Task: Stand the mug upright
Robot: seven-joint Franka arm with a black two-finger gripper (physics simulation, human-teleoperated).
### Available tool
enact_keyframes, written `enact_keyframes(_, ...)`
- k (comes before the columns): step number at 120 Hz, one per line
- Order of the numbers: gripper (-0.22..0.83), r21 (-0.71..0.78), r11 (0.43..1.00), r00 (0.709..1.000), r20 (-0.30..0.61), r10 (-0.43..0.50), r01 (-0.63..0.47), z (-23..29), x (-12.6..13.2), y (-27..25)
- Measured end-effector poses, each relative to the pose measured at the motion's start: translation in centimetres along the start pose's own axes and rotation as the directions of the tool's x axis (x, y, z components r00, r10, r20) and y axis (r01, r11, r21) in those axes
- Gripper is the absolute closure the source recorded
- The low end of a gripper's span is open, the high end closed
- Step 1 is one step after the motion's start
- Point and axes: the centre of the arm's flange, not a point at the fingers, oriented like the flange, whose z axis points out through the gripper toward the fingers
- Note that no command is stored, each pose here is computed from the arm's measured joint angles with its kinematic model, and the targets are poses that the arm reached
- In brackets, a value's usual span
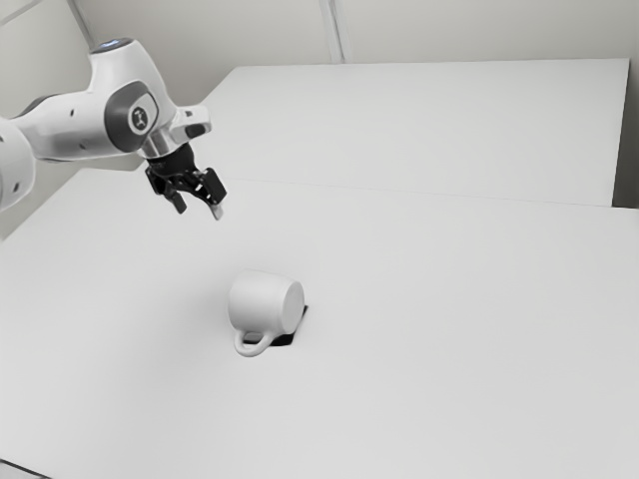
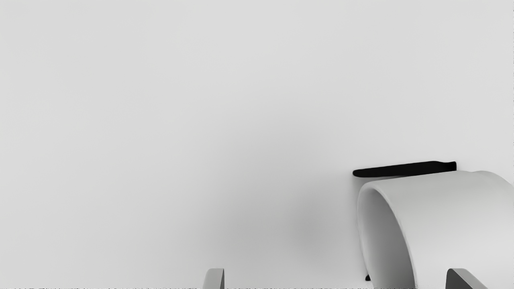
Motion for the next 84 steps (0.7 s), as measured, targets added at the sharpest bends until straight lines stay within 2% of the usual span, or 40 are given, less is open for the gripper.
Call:
enact_keyframes(23, 0.0, -0.024, 1.0, 1.0, -0.006, -0.005, 0.005, 0.0, -1.9, -0.7)
enact_keyframes(40, 0.0, -0.17, 0.983, 0.998, 0.04, -0.055, 0.061, 3.8, -4.2, -0.8)
enact_keyframes(67, 0.0, -0.411, 0.897, 0.984, 0.128, -0.122, 0.164, 8.1, -6.4, -1.9)
enact_keyframes(84, 0.0, -0.531, 0.826, 0.98, 0.158, -0.121, 0.187, 10.4, -6.9, -2.3)
